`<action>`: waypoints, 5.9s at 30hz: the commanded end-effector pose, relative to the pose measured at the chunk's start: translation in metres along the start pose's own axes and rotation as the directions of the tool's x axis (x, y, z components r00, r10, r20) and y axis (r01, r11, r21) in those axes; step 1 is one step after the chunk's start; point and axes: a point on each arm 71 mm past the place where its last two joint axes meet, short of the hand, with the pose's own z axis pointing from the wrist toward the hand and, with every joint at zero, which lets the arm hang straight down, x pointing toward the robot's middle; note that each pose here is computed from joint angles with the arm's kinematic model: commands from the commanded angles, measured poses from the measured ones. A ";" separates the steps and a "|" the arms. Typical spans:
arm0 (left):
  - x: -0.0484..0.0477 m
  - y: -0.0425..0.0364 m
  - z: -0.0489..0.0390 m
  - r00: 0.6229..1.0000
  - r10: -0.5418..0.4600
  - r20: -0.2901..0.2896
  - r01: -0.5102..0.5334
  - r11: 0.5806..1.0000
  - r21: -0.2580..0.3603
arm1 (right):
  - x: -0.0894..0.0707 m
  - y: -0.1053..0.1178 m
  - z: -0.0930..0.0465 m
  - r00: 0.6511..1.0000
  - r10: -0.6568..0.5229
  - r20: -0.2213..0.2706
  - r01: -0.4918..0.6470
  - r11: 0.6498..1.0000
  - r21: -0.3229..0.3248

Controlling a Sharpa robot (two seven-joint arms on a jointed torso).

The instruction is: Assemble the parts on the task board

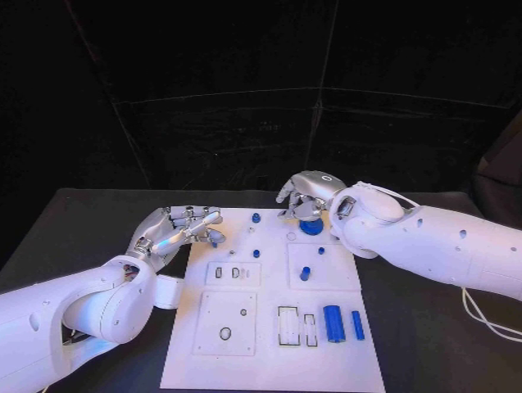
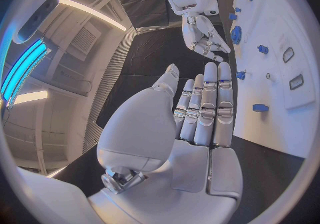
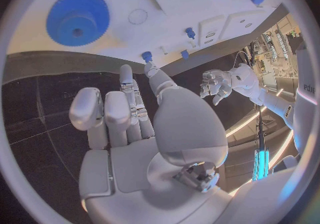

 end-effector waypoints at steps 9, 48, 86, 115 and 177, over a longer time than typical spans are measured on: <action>0.0011 -0.0015 0.0004 1.000 -0.002 -0.014 0.002 1.000 0.009 | -0.007 -0.044 -0.033 0.987 0.115 -0.115 -0.090 0.975 0.205; 0.0008 -0.0007 0.0012 1.000 -0.002 -0.016 0.002 1.000 0.006 | 0.002 -0.044 -0.023 0.981 0.010 -0.192 0.033 0.976 0.218; -0.0005 -0.0003 0.0016 1.000 -0.002 -0.015 0.002 1.000 0.003 | 0.003 -0.036 -0.015 0.985 -0.066 -0.160 0.094 0.980 0.175; 0.0016 -0.0009 0.0007 1.000 -0.003 -0.020 0.003 1.000 0.005 | 0.009 0.056 0.006 0.998 -0.038 -0.043 0.036 0.999 -0.040; 0.0010 -0.0009 0.0009 1.000 -0.002 -0.019 0.002 1.000 0.003 | 0.046 0.075 0.033 0.974 -0.123 -0.188 0.125 0.992 -0.001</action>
